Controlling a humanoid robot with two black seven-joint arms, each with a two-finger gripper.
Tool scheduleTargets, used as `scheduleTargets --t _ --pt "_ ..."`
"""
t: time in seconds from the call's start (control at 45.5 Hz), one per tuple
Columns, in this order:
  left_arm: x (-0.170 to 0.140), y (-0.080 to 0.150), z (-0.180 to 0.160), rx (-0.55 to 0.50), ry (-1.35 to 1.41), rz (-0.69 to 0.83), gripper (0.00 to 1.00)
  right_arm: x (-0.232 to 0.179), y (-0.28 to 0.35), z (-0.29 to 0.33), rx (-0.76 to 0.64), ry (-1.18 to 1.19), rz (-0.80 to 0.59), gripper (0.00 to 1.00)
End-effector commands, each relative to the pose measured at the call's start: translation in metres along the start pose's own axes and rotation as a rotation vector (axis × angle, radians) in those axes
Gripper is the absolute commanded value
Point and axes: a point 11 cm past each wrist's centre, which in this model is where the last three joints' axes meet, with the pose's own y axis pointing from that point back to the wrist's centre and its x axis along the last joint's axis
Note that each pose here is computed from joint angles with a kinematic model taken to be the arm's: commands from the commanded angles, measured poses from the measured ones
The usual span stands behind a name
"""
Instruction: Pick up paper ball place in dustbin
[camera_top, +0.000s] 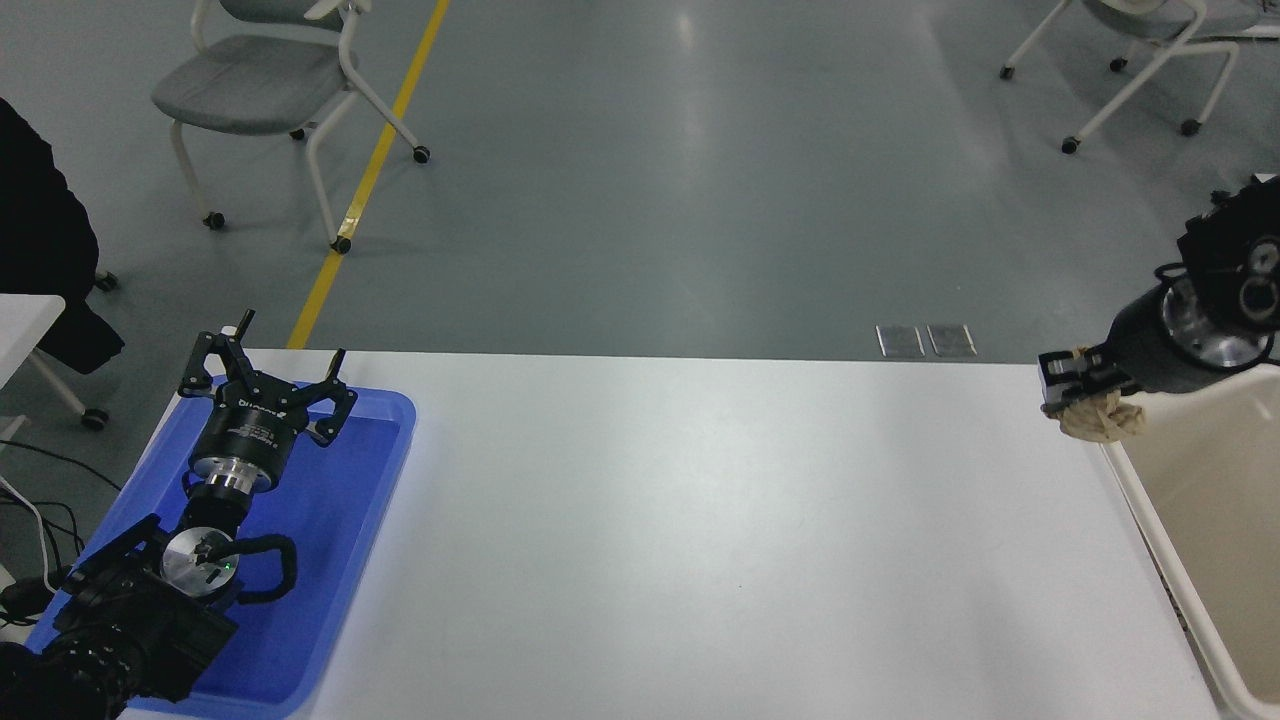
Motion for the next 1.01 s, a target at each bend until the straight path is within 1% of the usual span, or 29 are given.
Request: scheduleTargets --t 0.0,0.132,0.242,0.308,0.396,0.571,0.681,0.835,0.989 --pt "0.000 0.000 0.000 0.000 0.001 -0.001 1.00 0.004 0.028 0.002 -0.019 0.008 0.005 0.00" --pt "0.000 0.000 0.000 0.000 -0.001 0.001 1.00 0.002 0.027 0.009 -0.036 0.000 0.000 0.00" --pt "0.000 0.000 0.000 0.000 -0.001 0.001 1.00 0.000 0.025 0.029 -0.081 -0.023 -0.003 0.00" --pt "0.000 0.000 0.000 0.000 -0.001 0.000 1.00 -0.001 0.024 0.055 -0.114 -0.082 0.010 0.00" --pt "0.000 0.000 0.000 0.000 -0.001 0.000 1.00 -0.015 0.010 0.092 -0.150 -0.150 -0.003 0.00" --pt "0.000 0.000 0.000 0.000 -0.001 0.001 1.00 -0.034 -0.007 0.191 -0.320 -0.267 0.046 0.00" --pt "0.000 0.000 0.000 0.000 -0.001 0.001 1.00 -0.049 -0.030 0.232 -0.365 -0.350 0.077 0.00" --pt "0.000 0.000 0.000 0.000 -0.001 0.000 1.00 -0.075 -0.072 0.263 -0.401 -0.457 0.119 0.00" --pt "0.000 0.000 0.000 0.000 -0.001 0.000 1.00 -0.108 -0.119 0.267 -0.430 -0.526 0.117 0.00"
